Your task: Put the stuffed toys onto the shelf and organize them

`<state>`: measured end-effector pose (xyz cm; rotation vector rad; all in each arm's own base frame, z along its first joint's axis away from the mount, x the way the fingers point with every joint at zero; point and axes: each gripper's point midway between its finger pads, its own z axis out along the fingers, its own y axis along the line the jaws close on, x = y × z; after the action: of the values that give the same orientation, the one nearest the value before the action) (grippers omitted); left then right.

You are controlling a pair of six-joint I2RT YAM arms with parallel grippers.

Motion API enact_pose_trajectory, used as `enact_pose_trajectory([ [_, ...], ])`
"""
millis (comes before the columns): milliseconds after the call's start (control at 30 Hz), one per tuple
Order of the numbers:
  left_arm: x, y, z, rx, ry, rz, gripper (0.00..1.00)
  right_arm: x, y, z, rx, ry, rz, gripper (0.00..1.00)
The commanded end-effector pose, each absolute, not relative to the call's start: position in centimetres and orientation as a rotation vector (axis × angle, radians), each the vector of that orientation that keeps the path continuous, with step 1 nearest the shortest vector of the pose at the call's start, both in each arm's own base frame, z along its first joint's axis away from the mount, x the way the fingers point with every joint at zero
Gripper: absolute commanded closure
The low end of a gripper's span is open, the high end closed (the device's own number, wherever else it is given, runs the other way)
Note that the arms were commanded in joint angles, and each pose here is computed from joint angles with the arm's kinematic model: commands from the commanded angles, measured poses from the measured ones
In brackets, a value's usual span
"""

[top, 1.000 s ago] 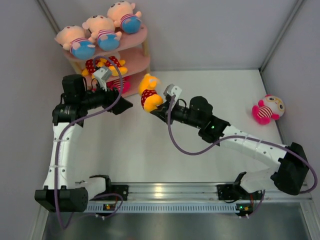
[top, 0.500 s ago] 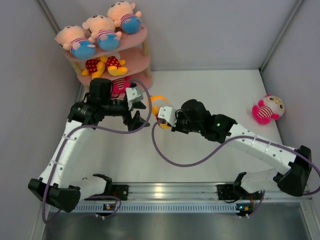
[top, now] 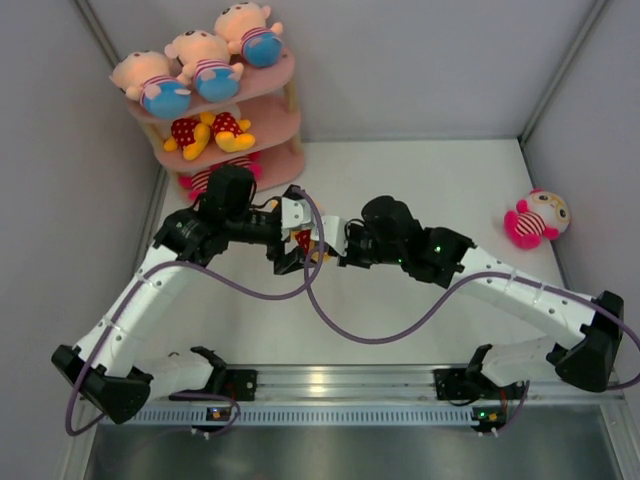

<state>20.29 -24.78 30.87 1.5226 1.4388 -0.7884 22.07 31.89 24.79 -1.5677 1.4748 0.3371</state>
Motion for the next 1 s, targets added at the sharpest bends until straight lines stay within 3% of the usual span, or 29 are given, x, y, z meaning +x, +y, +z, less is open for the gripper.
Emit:
enact_pose_trajectory([
  [0, 21.9, -25.8, 32.1, 1.472, 1.415, -0.727, 0.11, 22.0, 34.1, 29.7, -1.476, 1.356, 0.412, 1.00],
  [167, 22.6, -26.5, 31.3, 1.461, 1.453, -0.725, 0.14, 21.5, 34.6, 30.3, -1.480, 1.323, 0.438, 1.00],
  [233, 22.7, -26.8, 31.5, 1.457, 1.452, -0.741, 0.20, 21.4, 34.8, 30.5, -1.482, 1.317, 0.440, 1.00],
  [300, 22.8, -27.1, 32.1, 1.449, 1.445, -0.749, 0.34, 21.3, 34.8, 30.5, -1.482, 1.313, 0.443, 1.00],
  [333, 23.0, -27.2, 32.1, 1.446, 1.449, -0.748, 0.49, 21.3, 34.7, 30.4, -1.479, 1.316, 0.444, 1.00],
  [400, 23.4, -27.1, 32.2, 1.437, 1.455, -0.724, 0.68, 21.2, 34.4, 30.5, -1.469, 1.313, 0.441, 1.00],
  [433, 23.5, -26.9, 32.2, 1.436, 1.455, -0.709, 0.88, 21.1, 34.1, 30.2, -1.464, 1.312, 0.435, 1.00],
  [500, 23.5, -26.6, 31.8, 1.446, 1.452, -0.684, 1.00, 21.3, 33.7, 30.1, -1.447, 1.315, 0.416, 1.00],
  [567, 23.4, -26.5, 31.3, 1.485, 1.418, -0.660, 1.00, 21.5, 33.4, 30.2, -1.416, 1.321, 0.410, 0.97],
  [600, 23.5, -26.5, 31.3, 1.502, 1.396, -0.645, 1.00, 21.6, 33.3, 30.2, -1.399, 1.333, 0.407, 0.76],
  [700, 25.1, -26.0, 31.2, 1.607, 1.262, -0.468, 1.00, 22.1, 32.7, 30.6, -1.339, 1.340, 0.399, 0.56],
  [800, 27.7, -25.5, 31.1, 1.755, 1.075, -0.220, 1.00, 22.6, 31.5, 30.7, -1.277, 1.335, 0.393, 0.46],
  [967, 29.4, -26.1, 32.0, 1.904, 0.791, -0.016, 1.00, 22.7, 27.9, 30.6, -1.165, 1.354, 0.374, 0.43],
])
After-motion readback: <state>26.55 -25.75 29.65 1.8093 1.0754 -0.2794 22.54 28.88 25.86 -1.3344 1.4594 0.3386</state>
